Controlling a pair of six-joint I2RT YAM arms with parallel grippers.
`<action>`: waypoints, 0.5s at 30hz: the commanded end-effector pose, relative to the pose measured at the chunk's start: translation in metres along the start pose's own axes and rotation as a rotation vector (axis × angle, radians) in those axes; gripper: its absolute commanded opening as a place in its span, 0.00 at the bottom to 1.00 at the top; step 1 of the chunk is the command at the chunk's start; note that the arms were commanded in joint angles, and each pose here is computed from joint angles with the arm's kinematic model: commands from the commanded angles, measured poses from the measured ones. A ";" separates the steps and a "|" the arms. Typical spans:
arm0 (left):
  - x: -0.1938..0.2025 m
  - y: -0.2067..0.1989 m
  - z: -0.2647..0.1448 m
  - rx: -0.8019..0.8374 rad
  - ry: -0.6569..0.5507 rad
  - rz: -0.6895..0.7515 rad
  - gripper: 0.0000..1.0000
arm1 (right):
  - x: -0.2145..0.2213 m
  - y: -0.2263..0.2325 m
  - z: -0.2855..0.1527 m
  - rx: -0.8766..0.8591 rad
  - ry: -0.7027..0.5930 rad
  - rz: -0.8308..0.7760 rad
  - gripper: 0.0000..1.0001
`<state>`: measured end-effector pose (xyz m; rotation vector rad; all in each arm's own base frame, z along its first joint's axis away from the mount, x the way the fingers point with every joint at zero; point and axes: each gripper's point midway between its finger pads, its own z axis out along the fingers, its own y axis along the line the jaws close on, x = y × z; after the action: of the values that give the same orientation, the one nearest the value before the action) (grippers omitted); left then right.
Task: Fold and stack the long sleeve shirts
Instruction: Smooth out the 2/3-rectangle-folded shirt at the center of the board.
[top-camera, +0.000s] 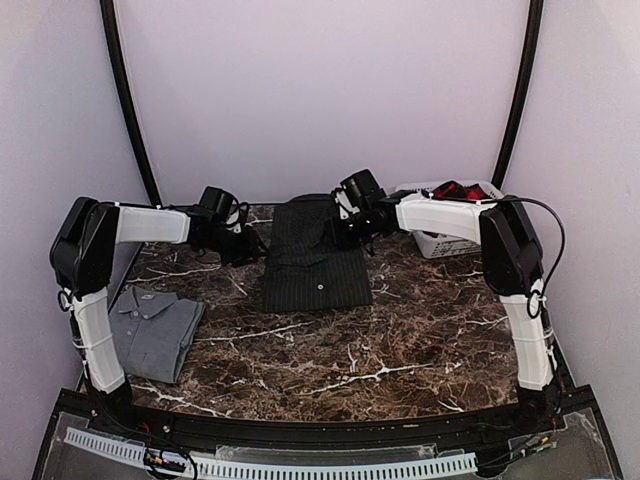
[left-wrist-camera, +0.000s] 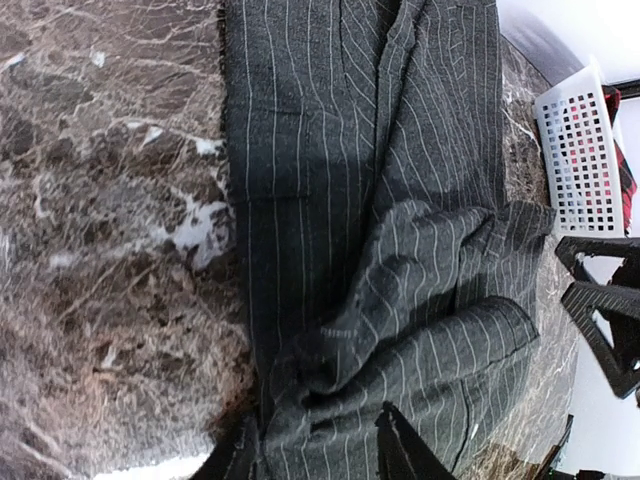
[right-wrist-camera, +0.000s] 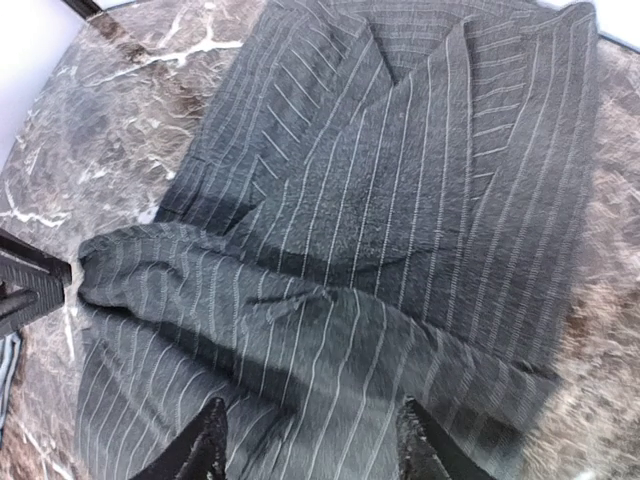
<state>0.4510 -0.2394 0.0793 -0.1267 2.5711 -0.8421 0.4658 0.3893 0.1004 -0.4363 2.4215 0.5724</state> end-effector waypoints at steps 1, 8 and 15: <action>0.004 -0.011 -0.027 0.063 -0.061 -0.007 0.41 | -0.031 -0.004 -0.037 0.015 -0.115 -0.001 0.57; 0.016 0.001 -0.010 0.067 -0.029 -0.039 0.40 | -0.023 0.002 -0.052 -0.026 -0.112 0.021 0.56; 0.006 -0.004 0.009 0.107 -0.025 -0.061 0.39 | 0.006 0.032 -0.059 -0.072 -0.079 -0.009 0.54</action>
<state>0.4344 -0.2405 0.0680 -0.1798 2.5429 -0.9357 0.4391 0.3644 0.1253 -0.4055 2.3905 0.5868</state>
